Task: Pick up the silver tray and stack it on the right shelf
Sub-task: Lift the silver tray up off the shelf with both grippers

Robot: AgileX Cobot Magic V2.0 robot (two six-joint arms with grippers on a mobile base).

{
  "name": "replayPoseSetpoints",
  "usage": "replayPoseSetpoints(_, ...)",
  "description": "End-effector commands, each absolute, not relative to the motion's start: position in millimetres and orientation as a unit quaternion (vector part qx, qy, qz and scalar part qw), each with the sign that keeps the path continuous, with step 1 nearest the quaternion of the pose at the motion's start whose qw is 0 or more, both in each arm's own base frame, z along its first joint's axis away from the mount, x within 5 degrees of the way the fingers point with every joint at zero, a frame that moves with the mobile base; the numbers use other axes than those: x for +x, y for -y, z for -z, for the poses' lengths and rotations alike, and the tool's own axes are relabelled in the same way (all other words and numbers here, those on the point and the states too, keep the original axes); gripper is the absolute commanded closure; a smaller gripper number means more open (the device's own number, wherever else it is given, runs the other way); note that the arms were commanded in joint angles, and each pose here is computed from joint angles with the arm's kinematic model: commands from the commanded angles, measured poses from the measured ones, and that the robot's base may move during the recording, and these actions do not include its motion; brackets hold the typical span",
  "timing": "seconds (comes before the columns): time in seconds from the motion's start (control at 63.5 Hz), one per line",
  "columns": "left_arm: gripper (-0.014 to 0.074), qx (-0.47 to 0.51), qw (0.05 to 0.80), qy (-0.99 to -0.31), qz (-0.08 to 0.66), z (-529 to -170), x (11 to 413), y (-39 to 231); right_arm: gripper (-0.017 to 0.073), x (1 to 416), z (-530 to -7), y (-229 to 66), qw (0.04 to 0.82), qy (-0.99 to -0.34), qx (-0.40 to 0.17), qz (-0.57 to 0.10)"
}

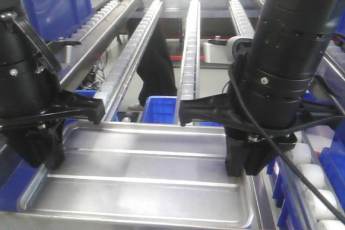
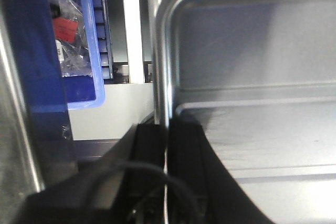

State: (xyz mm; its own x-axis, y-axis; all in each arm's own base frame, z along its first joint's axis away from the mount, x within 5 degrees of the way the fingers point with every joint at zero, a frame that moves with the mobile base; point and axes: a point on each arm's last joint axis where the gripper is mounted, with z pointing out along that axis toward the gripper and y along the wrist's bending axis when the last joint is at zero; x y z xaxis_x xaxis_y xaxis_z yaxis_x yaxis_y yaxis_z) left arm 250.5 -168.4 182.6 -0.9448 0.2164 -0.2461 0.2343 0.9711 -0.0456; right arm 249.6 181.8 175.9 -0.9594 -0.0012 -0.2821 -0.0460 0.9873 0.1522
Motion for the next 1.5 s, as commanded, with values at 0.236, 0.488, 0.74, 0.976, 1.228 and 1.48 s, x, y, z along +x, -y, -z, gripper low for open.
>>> replayPoseSetpoints(0.236,0.0687,0.104,0.194,-0.973,0.076,-230.5,261.3,178.0,0.0503,248.0,-208.5,-177.8,0.197,-0.975,-0.035,-0.097)
replayPoseSetpoints(0.488,0.0687,0.094,0.245,-0.96,0.098,-286.2,251.0,169.0,0.0503,237.1,-261.2,-162.8,0.258,-0.96,-0.054,-0.094)
replayPoseSetpoints(0.74,0.0687,0.103,0.291,-0.947,0.092,-343.0,232.5,164.9,0.0503,229.0,-333.7,-149.3,0.329,-0.938,-0.05,-0.099)
replayPoseSetpoints(0.976,0.0687,0.115,0.314,-0.938,0.091,-376.6,222.7,171.2,0.0503,220.8,-366.9,-141.0,0.36,-0.926,-0.042,-0.109)
replayPoseSetpoints(1.228,0.0687,0.116,0.322,-0.935,0.095,-380.0,223.1,172.2,0.0503,217.5,-371.1,-138.4,0.366,-0.923,-0.041,-0.112)
replayPoseSetpoints(1.48,0.0687,0.114,0.307,-0.94,0.09,-377.7,221.6,171.3,0.0503,216.4,-369.7,-137.2,0.358,-0.927,-0.039,-0.105)
